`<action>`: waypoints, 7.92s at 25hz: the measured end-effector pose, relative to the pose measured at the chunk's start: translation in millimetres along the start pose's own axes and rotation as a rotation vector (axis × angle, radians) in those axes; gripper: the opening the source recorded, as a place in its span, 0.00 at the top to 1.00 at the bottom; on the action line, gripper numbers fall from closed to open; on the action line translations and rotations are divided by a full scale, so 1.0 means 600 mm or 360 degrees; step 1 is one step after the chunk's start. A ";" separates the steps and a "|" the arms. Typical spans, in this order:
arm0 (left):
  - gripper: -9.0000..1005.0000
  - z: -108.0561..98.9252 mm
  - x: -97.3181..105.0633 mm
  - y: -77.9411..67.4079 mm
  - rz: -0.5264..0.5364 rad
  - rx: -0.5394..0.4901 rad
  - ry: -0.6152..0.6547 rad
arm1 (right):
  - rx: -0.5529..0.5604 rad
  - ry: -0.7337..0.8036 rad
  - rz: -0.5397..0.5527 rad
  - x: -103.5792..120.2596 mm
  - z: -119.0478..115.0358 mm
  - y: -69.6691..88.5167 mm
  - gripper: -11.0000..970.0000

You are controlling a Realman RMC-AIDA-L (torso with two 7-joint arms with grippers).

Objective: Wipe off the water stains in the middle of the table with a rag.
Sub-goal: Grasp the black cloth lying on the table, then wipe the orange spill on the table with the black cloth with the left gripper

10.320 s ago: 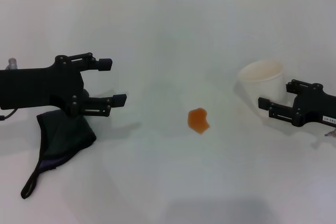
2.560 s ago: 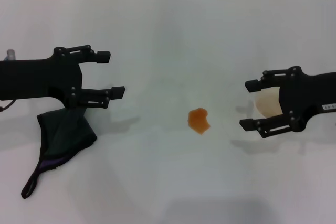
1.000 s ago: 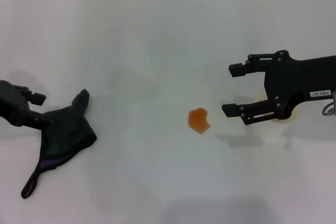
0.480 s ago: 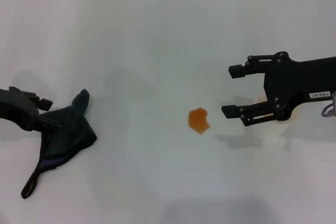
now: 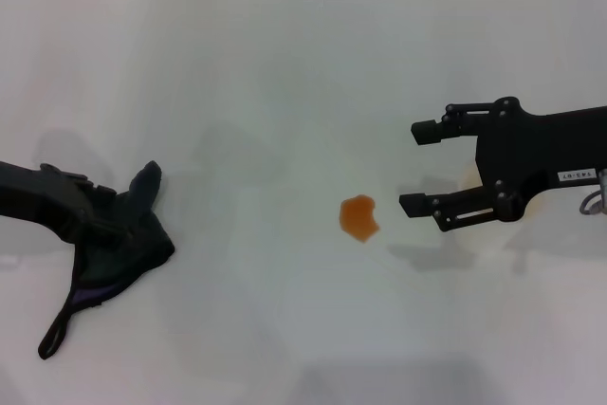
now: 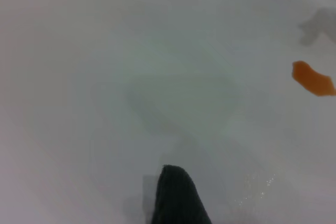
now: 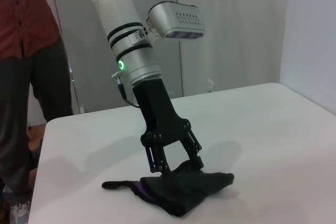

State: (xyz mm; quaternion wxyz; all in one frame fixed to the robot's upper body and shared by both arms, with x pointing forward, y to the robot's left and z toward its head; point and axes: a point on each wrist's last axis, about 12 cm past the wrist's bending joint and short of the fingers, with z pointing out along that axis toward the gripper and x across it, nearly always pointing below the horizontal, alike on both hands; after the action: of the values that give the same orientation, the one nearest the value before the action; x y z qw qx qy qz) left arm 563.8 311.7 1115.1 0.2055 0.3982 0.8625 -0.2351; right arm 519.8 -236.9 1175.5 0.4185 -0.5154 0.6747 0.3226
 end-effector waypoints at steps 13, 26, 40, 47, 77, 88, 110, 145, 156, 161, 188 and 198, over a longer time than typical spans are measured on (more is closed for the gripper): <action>0.12 0.005 0.011 0.001 -0.0027 0.0003 0.0011 | -0.0002 0.0000 0.0005 0.004 0.000 0.001 0.14; 0.13 0.013 0.013 0.002 -0.0017 -0.0004 0.0024 | -0.0005 -0.0015 0.0004 0.005 -0.001 0.002 0.14; 0.13 0.015 0.010 0.002 0.0009 -0.0004 0.0026 | 0.0003 -0.0018 0.0008 0.005 -0.003 0.001 0.14; 0.21 0.017 0.010 0.002 0.0014 -0.0011 0.0034 | 0.0006 -0.0018 0.0007 0.005 -0.003 0.001 0.14; 0.57 0.021 0.006 0.004 0.0002 -0.0031 0.0057 | 0.0003 -0.0048 0.0013 0.003 -0.004 0.002 0.14; 0.77 0.021 0.005 0.005 -0.0012 -0.0030 0.0054 | -0.0003 -0.0052 0.0012 0.002 -0.003 0.003 0.14; 0.92 0.035 -0.072 -0.005 0.0181 0.0048 -0.0080 | 0.0002 -0.0052 0.0012 0.002 -0.004 0.002 0.14; 0.92 0.167 -0.217 -0.100 0.0557 0.0268 -0.0271 | 0.0018 -0.0046 -0.0018 0.001 -0.009 0.000 0.14; 0.92 0.189 -0.192 -0.106 0.0537 0.0318 -0.0258 | 0.0000 -0.0045 -0.0011 0.003 -0.007 0.002 0.14; 0.92 0.203 -0.183 -0.113 0.0545 0.0324 -0.0221 | -0.0006 -0.0045 -0.0008 0.003 -0.006 0.003 0.14; 0.92 0.218 -0.161 -0.141 0.0639 0.0484 -0.0126 | -0.0006 -0.0052 -0.0020 -0.001 -0.004 0.002 0.14; 0.93 0.217 -0.165 -0.132 0.0637 0.0425 -0.0146 | -0.0008 -0.0051 -0.0023 -0.002 -0.004 0.002 0.14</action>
State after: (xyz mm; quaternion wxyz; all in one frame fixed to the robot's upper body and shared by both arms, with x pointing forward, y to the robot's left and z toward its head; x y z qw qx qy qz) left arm 582.7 133.7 1083.2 0.2325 0.5737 0.7175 -0.3195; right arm 518.2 -238.0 1177.4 0.4303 -0.5161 0.6632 0.3295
